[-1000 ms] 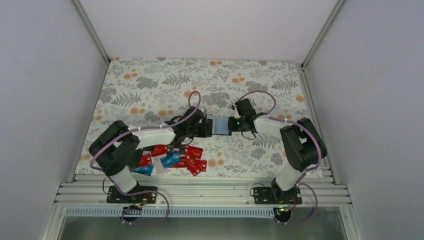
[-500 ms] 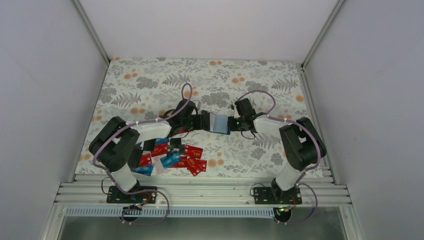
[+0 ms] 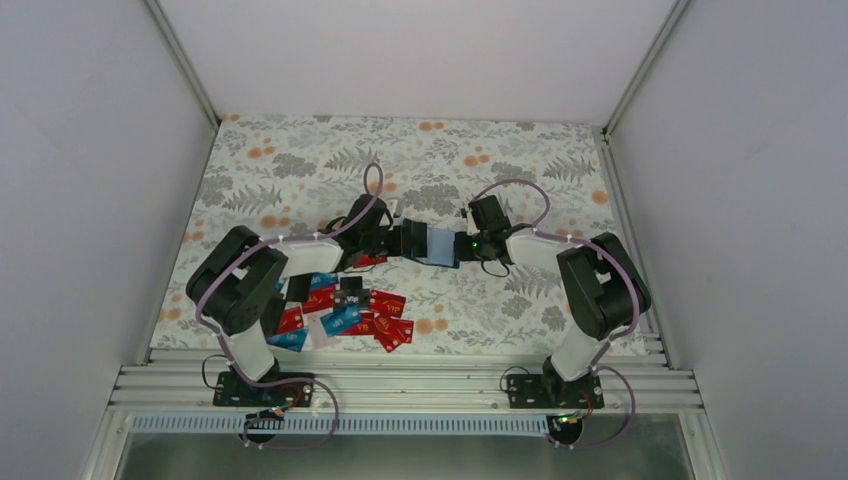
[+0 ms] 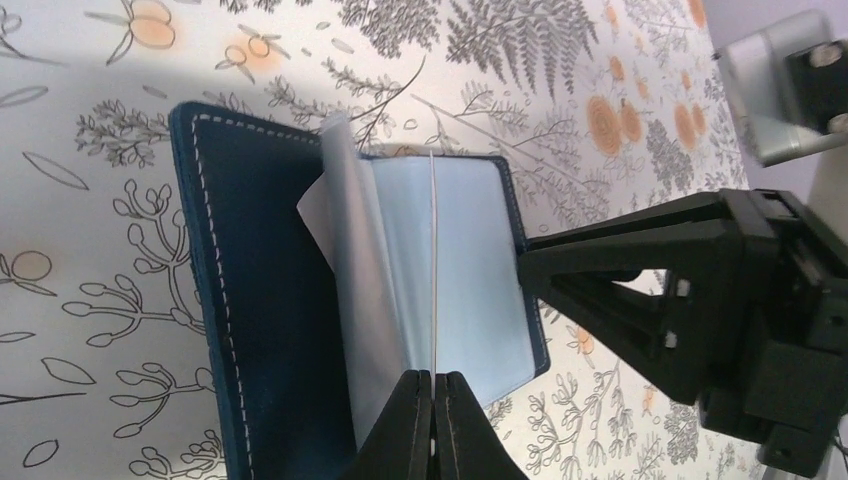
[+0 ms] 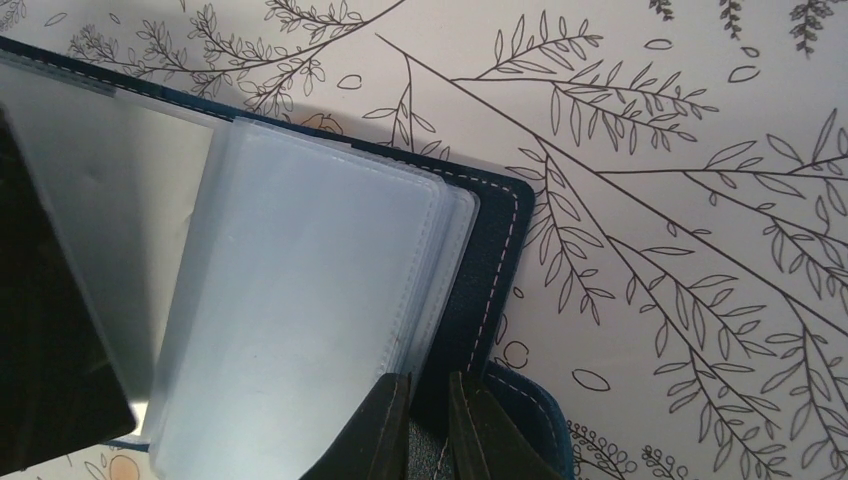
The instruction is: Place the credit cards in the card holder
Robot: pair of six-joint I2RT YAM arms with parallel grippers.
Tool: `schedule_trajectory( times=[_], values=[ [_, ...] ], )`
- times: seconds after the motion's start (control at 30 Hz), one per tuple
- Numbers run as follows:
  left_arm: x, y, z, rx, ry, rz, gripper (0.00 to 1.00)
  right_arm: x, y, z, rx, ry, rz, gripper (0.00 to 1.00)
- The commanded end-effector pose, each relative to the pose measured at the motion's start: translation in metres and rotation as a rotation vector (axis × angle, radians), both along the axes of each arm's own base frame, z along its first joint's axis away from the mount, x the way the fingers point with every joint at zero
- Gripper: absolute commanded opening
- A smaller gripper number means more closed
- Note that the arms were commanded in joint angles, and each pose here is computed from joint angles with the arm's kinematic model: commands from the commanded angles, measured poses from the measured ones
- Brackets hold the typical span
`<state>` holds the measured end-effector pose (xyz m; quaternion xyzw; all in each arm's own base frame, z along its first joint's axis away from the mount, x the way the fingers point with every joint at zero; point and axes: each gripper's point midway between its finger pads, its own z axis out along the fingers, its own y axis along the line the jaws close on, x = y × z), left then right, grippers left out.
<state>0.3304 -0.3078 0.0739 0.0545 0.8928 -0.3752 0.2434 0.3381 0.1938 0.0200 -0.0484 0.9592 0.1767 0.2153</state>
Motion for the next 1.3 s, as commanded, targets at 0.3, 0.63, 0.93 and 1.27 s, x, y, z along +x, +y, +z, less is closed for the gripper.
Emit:
schedule_trajectory(
  times=[0.3,0.63,0.93,1.27],
  values=[
    [0.006,-0.011,-0.012,-0.043,0.02,-0.031,0.02,-0.022,-0.014,-0.034,-0.074,0.121,0.001,0.14],
    [0.004,-0.015,-0.021,-0.061,0.055,-0.043,0.02,-0.022,-0.014,-0.037,-0.075,0.129,0.003,0.14],
    [-0.003,-0.014,-0.031,-0.055,0.122,-0.036,0.02,-0.022,-0.013,-0.037,-0.074,0.131,0.003,0.13],
    [-0.007,-0.007,-0.042,-0.078,0.253,0.015,0.02,-0.022,-0.013,-0.037,-0.075,0.132,0.005,0.13]
  ],
)
